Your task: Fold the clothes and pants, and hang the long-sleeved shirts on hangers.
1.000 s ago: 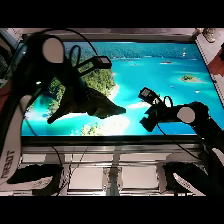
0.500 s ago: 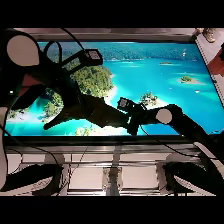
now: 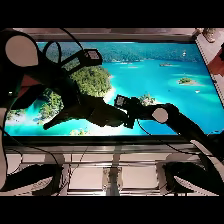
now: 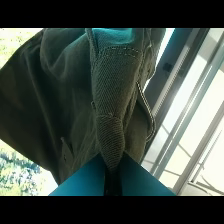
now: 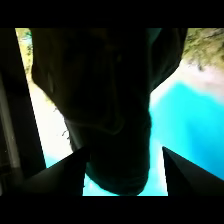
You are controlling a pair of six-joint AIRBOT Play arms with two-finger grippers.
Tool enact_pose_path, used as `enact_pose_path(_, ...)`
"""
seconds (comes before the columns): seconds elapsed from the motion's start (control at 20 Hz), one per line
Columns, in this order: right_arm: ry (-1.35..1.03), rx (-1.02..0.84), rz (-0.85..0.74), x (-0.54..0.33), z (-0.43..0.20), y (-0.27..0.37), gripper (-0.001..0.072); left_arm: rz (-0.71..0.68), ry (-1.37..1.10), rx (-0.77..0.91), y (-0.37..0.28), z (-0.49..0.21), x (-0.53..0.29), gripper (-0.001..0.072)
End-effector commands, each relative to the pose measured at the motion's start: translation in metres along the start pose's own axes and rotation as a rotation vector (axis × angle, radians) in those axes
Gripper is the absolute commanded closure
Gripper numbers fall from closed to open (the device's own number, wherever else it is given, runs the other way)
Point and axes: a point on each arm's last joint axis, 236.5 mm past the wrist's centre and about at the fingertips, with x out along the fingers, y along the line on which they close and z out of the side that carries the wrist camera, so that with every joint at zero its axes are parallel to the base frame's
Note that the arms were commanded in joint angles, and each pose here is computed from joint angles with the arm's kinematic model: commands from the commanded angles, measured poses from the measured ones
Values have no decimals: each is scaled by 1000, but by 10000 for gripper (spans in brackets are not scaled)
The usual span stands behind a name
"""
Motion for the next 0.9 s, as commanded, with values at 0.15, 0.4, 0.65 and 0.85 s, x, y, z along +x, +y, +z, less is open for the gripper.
enact_pose_path(0.15, 29, -62, 84, 13, 2, 7, 199, 0, 3, -3, 0, -1, 0, 665)
enact_pose_path(0.4, 174, 48, 323, 56, -46, 56, 237, 20, 16, -10, 5, -4, 0, 665)
enact_pose_path(0.65, 206, 192, 343, 73, -56, 62, 488, 31, 20, -19, 10, -7, -1, 665)
enact_pose_path(0.85, 209, 305, 334, 51, -51, 53, 689, 49, 20, -72, 26, -16, -3, 665)
